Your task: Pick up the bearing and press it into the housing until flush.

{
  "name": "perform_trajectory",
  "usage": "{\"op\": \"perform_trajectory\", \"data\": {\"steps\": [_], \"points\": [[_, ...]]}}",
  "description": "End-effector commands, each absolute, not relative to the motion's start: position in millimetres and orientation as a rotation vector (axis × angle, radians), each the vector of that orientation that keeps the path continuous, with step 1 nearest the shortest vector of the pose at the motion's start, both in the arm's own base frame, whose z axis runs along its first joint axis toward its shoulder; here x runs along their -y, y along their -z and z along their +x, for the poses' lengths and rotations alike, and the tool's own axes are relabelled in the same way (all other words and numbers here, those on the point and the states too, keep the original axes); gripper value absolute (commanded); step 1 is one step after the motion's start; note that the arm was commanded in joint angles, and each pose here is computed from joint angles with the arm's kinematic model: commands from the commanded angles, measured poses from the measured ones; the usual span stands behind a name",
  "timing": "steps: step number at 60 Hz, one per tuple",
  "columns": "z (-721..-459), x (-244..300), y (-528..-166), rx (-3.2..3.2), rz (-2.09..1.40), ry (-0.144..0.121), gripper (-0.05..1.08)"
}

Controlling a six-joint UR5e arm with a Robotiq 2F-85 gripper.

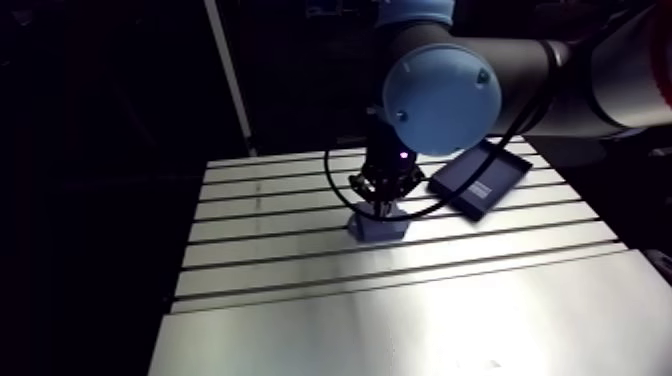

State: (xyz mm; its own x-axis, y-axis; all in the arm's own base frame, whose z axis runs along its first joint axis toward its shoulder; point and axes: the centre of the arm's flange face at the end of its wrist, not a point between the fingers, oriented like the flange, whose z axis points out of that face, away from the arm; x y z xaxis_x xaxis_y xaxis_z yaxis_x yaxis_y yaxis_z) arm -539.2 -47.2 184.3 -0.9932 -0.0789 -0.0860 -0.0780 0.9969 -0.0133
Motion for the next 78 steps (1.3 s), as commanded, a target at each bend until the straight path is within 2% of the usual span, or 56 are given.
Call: {"op": "perform_trajectory", "data": {"steps": [1, 78], "points": [[-539.2, 46.6, -184.1, -3.052, -0.121, 0.014, 1.07], [-539.2, 47.4, -183.3, -3.051, -0.123, 0.014, 1.07]]}}
